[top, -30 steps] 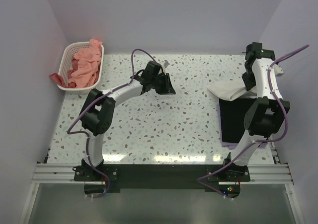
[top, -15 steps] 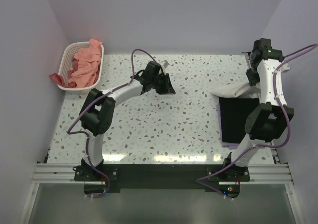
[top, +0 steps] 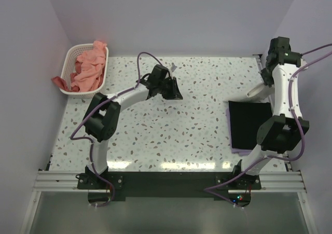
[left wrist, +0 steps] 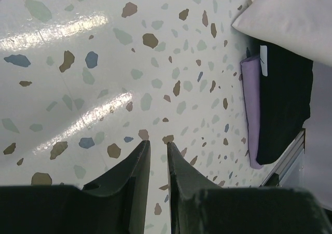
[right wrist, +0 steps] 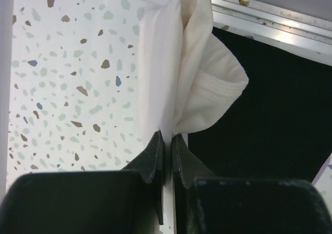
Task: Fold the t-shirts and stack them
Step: Neatly place the folded tshirt to the corner
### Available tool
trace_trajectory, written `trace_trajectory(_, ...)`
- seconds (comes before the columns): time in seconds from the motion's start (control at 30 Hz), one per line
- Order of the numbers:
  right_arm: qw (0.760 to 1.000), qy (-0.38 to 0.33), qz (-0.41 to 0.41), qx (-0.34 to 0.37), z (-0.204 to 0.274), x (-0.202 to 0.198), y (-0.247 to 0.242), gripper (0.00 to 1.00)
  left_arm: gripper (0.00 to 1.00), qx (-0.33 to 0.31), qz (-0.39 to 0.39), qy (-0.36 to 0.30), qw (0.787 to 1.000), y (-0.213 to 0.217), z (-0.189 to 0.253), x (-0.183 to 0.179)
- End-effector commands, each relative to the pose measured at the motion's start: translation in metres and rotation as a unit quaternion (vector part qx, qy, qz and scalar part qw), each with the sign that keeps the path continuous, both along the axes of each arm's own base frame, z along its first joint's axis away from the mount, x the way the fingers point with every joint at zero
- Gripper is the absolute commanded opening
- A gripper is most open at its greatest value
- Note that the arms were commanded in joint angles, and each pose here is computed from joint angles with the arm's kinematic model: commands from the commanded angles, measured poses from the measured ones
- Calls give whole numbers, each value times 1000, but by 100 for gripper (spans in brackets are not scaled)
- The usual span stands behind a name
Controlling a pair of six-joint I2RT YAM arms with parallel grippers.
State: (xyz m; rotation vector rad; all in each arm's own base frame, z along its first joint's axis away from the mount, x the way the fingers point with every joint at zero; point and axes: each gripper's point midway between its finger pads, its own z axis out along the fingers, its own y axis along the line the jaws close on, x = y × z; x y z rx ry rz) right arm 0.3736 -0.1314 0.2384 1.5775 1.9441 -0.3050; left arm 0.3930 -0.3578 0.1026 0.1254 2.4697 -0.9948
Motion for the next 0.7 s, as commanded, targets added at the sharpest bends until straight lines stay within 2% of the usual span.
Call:
trace_trajectory(0.0,997,-73,3,-26,49,1,-4,0,24,-9,-5,-36,999,2,24,4)
trace_trajectory(0.67,992,-122,7,-40,85,-9,-3,0,24,-8,-6,-34,999,3,20,3)
